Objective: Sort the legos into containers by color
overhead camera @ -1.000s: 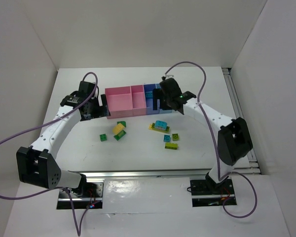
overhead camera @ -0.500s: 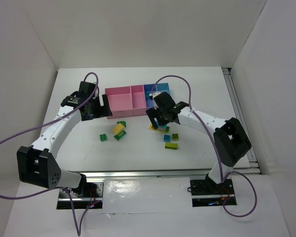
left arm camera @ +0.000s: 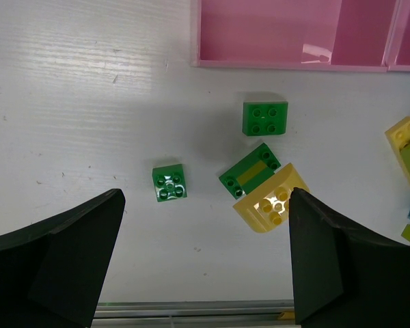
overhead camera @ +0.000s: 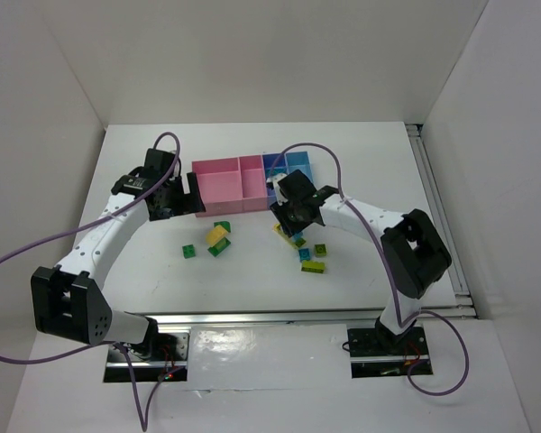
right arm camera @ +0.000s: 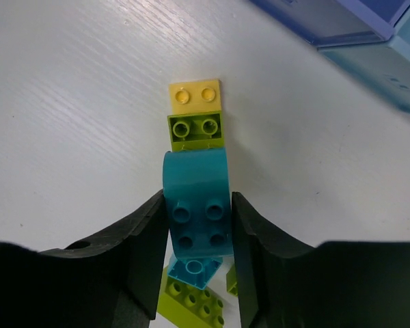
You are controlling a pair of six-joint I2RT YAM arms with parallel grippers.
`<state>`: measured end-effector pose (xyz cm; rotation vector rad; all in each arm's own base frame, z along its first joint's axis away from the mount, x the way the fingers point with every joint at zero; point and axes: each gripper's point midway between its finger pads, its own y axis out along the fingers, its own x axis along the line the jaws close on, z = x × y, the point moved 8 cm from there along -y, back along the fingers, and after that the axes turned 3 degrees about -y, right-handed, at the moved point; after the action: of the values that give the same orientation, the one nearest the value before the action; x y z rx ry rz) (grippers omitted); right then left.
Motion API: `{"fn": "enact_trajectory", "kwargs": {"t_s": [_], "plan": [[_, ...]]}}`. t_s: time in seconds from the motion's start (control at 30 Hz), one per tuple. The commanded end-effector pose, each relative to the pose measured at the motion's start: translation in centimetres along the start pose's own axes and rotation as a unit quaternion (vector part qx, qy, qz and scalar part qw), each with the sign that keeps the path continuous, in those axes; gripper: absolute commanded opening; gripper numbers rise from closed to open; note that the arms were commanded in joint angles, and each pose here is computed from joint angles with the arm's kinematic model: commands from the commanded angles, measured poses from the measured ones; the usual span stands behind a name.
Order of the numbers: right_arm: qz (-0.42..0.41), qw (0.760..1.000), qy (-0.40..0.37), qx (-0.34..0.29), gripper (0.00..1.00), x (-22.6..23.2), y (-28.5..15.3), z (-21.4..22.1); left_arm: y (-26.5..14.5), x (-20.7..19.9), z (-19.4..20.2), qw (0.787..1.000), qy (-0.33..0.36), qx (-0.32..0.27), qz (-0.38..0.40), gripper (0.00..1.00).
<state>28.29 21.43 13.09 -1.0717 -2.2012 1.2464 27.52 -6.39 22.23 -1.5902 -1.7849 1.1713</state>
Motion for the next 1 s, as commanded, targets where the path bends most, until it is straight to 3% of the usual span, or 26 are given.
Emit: {"fn": "enact_trajectory", "kwargs": {"t_s": [0.0, 0.03, 0.1, 0.23, 0.3, 0.43, 0.47, 0.57, 0.6, 0.8, 0.97], "plan": [[0.000, 1.000, -0.004, -0.009, 0.42, 0.1, -0.6, -1.4, 0.0, 0.1, -0.2, 1.000, 0.007, -0.006, 0.006, 0.99], [0.004, 1.000, -0.007, -0.008, 0.24, 0.3, -0.6, -1.4, 0.0, 0.0, -0.2, 1.000, 0.007, -0.004, 0.010, 0.99], [0.011, 1.000, -0.002, -0.009, 0.14, 0.2, -0.6, -1.8, 0.0, -0.1, -0.1, 1.000, 0.007, -0.002, 0.014, 0.99], [-0.002, 1.000, -0.001, -0.018, 0.13, 0.8, -2.4, -2.8, -1.0, -1.1, -0.8, 0.997, 0.037, -0.007, 0.067, 0.99], [-0.035, 0.998, 0.004, -0.055, 0.13, 1.4, -4.6, -4.0, -2.2, -2.5, -1.0, 0.985, 0.070, -0.013, 0.157, 0.99], [-0.167, 0.976, 0.030, -0.136, 0.11, 1.6, -9.1, -6.1, -3.6, -5.1, 0.1, 0.938, 0.105, 0.006, 0.330, 0.99], [-0.197, 0.969, 0.037, -0.147, 0.11, 1.5, -9.7, -6.2, -4.3, -5.8, 0.6, 0.915, 0.113, 0.019, 0.386, 0.99], [-0.289, 0.936, 0.049, -0.194, 0.11, 1.3, -11.9, -7.2, -5.2, -6.8, 0.7, 0.879, 0.118, 0.008, 0.461, 0.99], [-0.308, 0.927, 0.059, -0.203, 0.11, 1.4, -11.8, -7.3, -5.3, -6.9, 1.5, 0.859, 0.121, 0.027, 0.497, 0.99], [-0.402, 0.878, 0.069, -0.249, 0.11, 1.8, -13.3, -8.0, -7.0, -6.3, 1.4, 0.790, 0.135, 0.022, 0.598, 0.99], [-0.444, 0.851, 0.062, -0.274, 0.11, 2.3, -14.6, -9.0, -7.2, -6.6, 1.4, 0.771, 0.136, 0.020, 0.622, 0.99]]}}
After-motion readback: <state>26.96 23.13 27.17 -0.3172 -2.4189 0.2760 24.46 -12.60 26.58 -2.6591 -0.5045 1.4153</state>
